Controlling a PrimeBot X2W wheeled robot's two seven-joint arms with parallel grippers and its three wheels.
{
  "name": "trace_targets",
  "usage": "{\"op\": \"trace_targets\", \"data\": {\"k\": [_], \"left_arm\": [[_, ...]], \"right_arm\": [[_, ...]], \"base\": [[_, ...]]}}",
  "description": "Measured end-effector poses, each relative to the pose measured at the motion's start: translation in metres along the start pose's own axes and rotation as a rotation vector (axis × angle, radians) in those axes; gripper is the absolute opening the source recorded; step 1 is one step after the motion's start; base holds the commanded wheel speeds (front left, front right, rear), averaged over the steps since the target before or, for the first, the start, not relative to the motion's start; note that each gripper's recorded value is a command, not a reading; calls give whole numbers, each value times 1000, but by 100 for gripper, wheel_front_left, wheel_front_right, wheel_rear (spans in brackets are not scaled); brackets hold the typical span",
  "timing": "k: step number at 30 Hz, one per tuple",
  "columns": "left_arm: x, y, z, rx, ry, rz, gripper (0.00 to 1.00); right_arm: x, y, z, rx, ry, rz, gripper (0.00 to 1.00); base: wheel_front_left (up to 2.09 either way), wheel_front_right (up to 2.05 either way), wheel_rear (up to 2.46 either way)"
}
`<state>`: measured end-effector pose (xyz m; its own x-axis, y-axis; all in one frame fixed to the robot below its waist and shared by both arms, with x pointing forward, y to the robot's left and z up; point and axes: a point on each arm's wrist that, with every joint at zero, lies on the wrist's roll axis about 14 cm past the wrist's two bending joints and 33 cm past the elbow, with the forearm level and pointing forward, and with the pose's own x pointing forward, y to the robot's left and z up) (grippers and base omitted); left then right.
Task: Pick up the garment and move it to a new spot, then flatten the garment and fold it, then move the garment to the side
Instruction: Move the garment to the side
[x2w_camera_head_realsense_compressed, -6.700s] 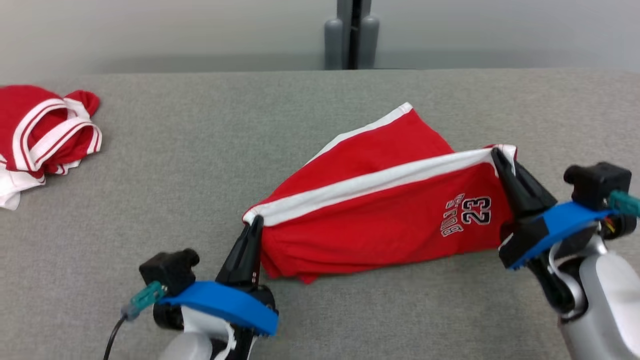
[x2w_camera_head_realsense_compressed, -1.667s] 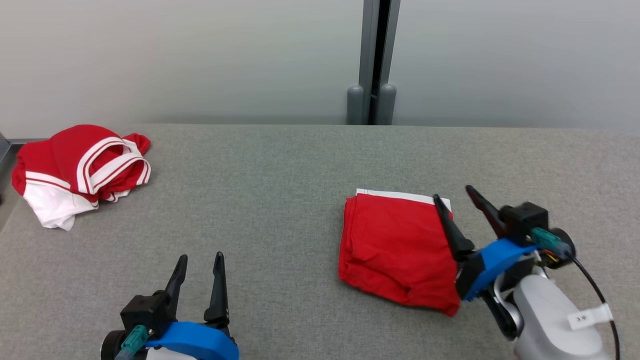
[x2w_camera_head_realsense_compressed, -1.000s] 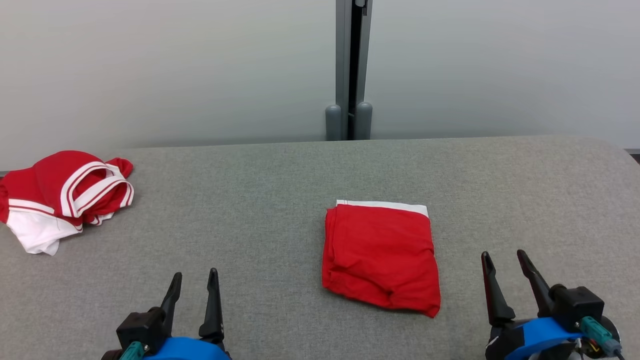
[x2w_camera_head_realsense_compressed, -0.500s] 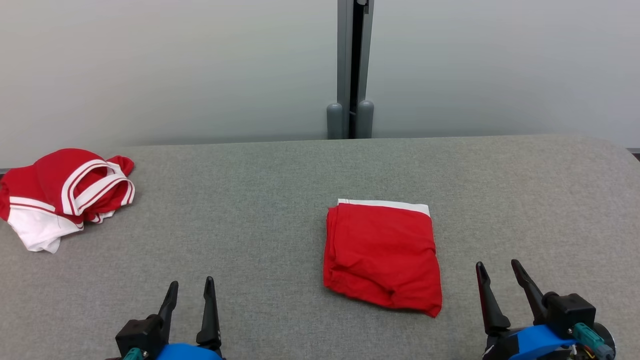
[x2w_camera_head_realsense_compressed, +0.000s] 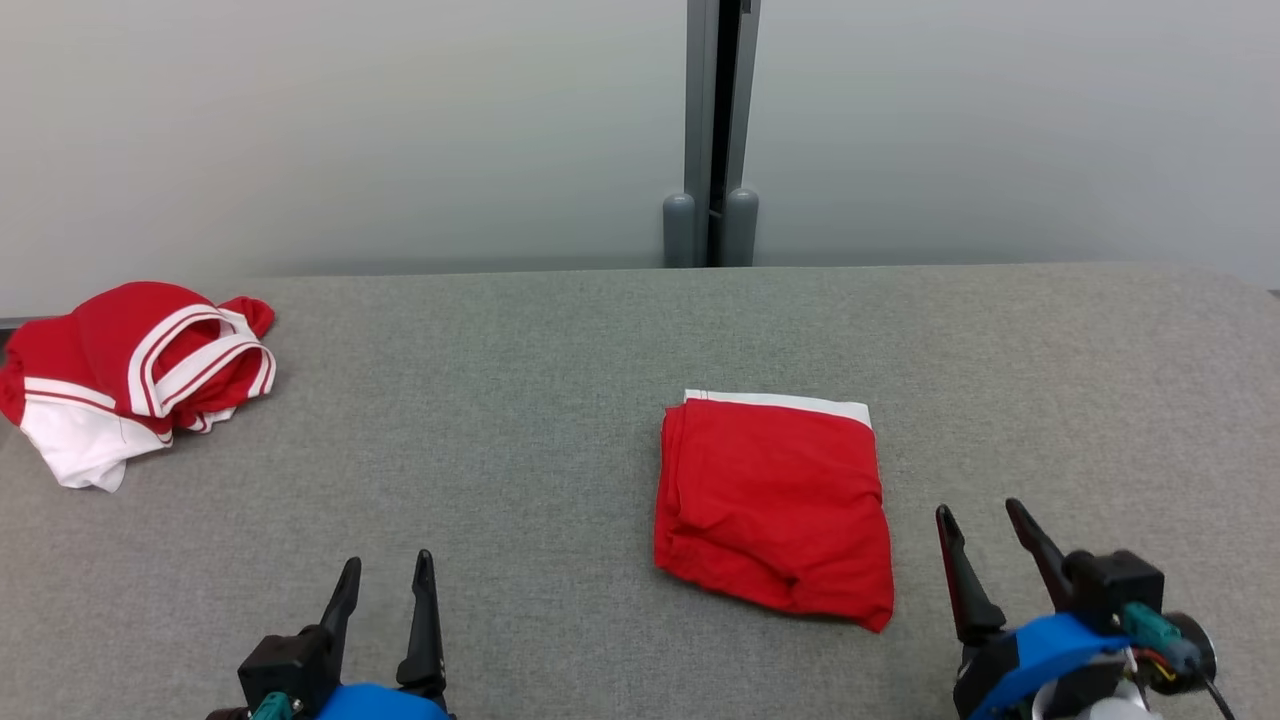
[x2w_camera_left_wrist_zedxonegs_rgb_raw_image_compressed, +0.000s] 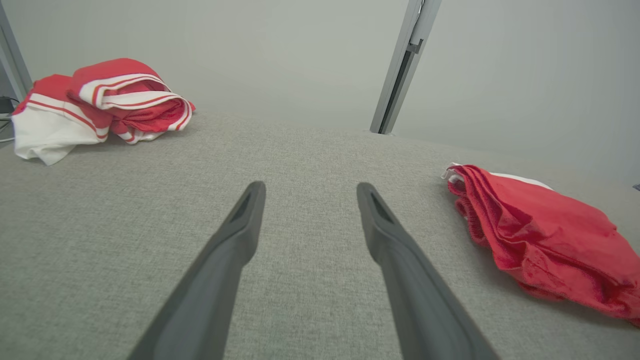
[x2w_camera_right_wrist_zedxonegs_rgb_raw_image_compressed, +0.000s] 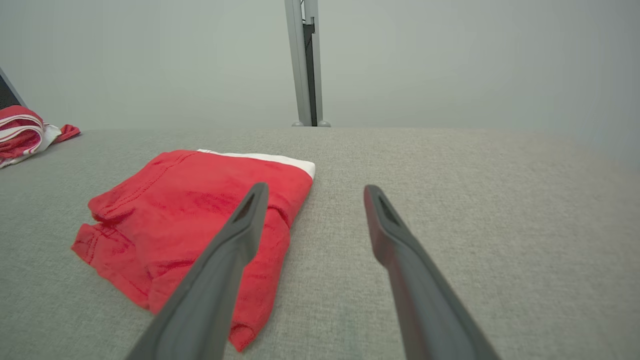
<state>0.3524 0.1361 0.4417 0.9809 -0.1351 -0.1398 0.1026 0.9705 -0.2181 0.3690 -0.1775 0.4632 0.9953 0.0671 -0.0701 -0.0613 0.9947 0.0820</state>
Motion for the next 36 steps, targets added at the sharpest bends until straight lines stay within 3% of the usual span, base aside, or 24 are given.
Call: {"op": "trace_targets", "data": {"k": [6, 15, 26, 27, 28, 32, 36], "left_arm": [[4, 10, 3, 9, -7, 23, 100], [3, 29, 1, -21, -6, 97, 100], [-1, 52, -12, -27, 31, 176, 100], [0, 52, -14, -23, 36, 174, 100], [2, 50, -16, -18, 43, 163, 100], [13, 38, -18, -3, 51, 113, 100], [30, 15, -22, 0, 60, 29, 100]], "right_arm": [[44, 4, 12, -17, 117, 16, 100], [69, 5, -43, -31, 514, 36, 100], [81, 37, -87, 16, 684, 126, 100], [82, 39, -88, 13, 684, 133, 47], [85, 43, -86, 24, 666, 145, 0], [86, 40, -82, 17, 620, 147, 0], [87, 6, -70, -2, 554, 82, 0]], "base": [[0, 0, 0], [0, 0, 0], [0, 0, 0], [0, 0, 0], [0, 0, 0], [0, 0, 0], [0, 0, 0]]}}
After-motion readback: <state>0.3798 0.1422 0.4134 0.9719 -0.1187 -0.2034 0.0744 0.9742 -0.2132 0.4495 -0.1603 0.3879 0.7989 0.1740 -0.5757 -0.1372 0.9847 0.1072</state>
